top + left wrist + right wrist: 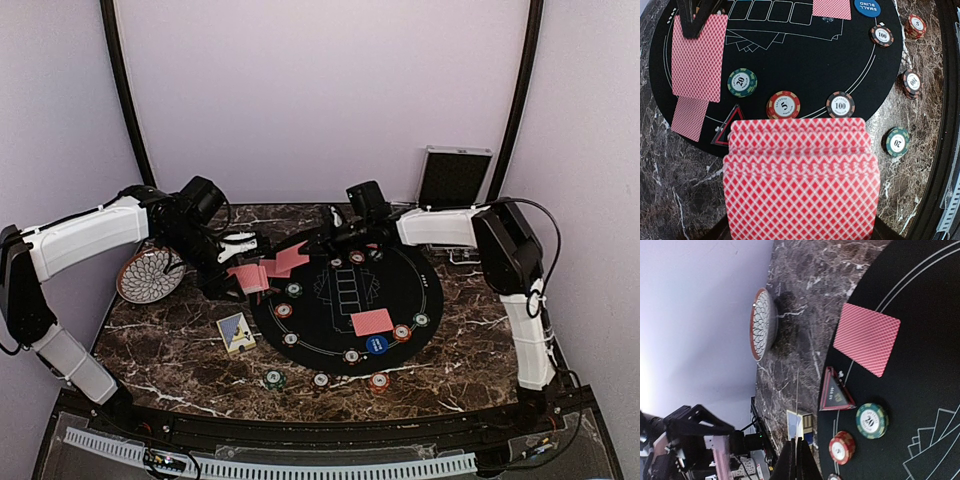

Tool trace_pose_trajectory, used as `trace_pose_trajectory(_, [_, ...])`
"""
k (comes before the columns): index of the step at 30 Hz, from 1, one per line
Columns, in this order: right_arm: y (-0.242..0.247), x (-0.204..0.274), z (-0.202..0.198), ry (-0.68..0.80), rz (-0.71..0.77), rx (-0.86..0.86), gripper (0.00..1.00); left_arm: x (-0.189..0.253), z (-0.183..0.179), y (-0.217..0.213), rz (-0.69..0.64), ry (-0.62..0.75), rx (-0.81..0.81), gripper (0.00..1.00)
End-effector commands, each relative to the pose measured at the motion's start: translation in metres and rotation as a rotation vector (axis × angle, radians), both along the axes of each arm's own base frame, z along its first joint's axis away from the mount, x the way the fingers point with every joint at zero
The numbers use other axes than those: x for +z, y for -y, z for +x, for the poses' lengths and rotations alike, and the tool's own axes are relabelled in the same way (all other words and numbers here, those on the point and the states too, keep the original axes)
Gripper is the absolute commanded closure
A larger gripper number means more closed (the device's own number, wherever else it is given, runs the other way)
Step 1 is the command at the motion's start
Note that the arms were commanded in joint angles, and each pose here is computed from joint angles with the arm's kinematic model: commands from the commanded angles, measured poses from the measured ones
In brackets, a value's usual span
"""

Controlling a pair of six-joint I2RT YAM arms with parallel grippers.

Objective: Distribute texas hold em gaming equipment
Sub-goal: Distribute the poker card in the dealer area.

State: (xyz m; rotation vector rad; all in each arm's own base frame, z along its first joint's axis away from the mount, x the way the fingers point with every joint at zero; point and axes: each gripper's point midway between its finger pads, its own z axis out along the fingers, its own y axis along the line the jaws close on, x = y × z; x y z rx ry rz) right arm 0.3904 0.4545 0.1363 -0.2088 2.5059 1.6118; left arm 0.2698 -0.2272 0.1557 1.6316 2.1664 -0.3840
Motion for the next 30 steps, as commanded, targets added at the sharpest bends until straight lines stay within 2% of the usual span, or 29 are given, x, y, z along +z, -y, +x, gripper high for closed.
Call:
trace_pose_trajectory(1, [-0.016,-0.009,0.021,0.039,0.004,-0.025,1.00,0.012,-0.009,-0.002,-0.023,0.012,-0.013,1.00])
trace_pose_trajectory(15, [-0.059,-0.057,0.068,0.047,0.027,-0.076,0.99,0.009,-0.012,-0.002,-0.028,0.001,-0.016,1.00])
trace_pose_trajectory(19, [-0.068,-0.070,0.068,0.036,0.021,-0.080,0.89,0.010,-0.013,-0.002,-0.033,0.000,-0.017,1.00])
trace_pose_trajectory(25, [-0.066,-0.076,0.067,0.044,-0.012,-0.086,0.60,0.007,-0.015,-0.003,-0.032,-0.007,-0.020,1.00])
trace_pose_trajectory(30, [-0.056,-0.066,0.069,0.095,-0.067,-0.098,0.43,0.007,-0.015,-0.003,-0.028,-0.006,-0.025,1.00])
